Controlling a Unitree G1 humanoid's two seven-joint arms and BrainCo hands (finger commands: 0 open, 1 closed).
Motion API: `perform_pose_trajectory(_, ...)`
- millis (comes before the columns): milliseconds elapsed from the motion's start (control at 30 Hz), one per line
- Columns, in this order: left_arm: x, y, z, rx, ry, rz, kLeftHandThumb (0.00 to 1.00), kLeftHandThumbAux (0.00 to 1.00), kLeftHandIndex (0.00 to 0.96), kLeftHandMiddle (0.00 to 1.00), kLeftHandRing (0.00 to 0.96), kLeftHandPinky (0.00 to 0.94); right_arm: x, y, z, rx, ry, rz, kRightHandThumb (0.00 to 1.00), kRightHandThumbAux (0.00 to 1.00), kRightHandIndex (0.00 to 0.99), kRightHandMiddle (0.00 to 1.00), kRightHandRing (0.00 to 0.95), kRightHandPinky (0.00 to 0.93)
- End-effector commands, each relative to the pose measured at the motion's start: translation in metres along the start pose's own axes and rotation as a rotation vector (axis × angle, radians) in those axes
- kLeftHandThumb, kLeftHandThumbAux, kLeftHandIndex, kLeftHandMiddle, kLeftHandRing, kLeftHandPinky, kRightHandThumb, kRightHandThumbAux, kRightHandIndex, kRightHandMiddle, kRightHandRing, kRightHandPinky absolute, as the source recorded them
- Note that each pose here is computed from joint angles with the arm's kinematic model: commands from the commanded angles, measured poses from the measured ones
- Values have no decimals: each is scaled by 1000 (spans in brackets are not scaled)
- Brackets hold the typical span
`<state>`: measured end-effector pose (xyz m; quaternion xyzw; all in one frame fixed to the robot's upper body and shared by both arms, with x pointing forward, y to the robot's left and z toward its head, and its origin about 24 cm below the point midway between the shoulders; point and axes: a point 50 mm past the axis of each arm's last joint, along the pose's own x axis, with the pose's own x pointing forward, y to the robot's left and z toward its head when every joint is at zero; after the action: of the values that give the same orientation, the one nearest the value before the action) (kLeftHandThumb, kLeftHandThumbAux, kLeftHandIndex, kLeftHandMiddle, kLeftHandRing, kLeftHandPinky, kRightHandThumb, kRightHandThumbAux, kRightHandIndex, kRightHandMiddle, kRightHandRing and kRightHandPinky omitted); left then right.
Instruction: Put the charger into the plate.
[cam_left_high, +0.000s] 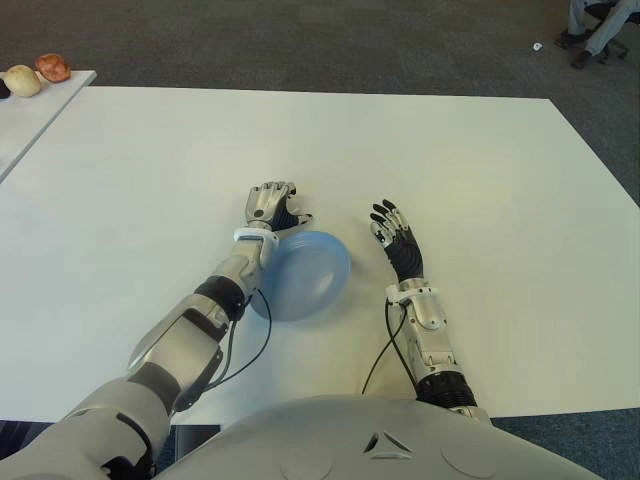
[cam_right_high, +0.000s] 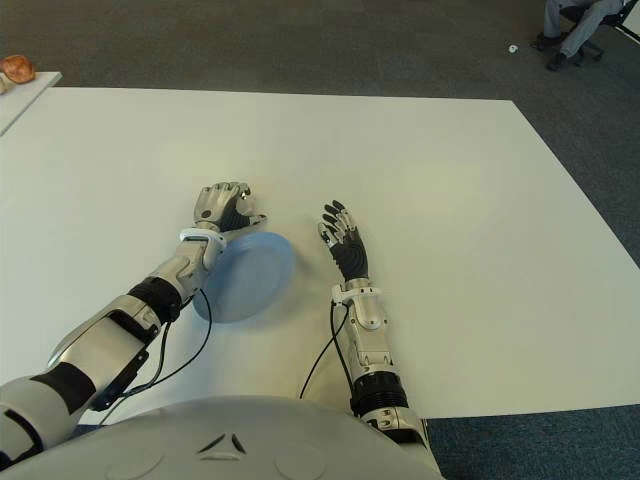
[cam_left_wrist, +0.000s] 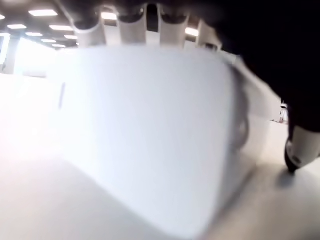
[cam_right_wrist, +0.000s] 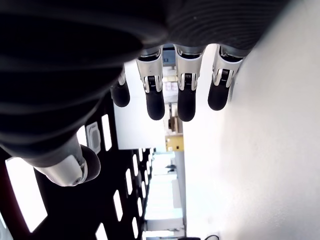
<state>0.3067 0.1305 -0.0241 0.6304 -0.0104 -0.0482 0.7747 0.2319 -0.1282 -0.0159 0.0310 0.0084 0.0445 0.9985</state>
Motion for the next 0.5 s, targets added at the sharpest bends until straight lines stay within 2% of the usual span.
perform_pose_trajectory(33,-20,-23,-18,21,76,-97,711,686,430,739,754,716,-8,-1,-14,17,88,-16,0,558,86,159,141,144)
perform_pose_trajectory(367,-18,-16,-15,-31,65,-47,738,697,441,821,819,839,-8,0,-14,28,96,-19,0,557,86,158,143,148)
perform_pose_trajectory(500,-19,-15,-14,-66,60,-32,743,698,442,843,840,849,-8,0,-14,29,100,-20,0,558,85,161,147,158)
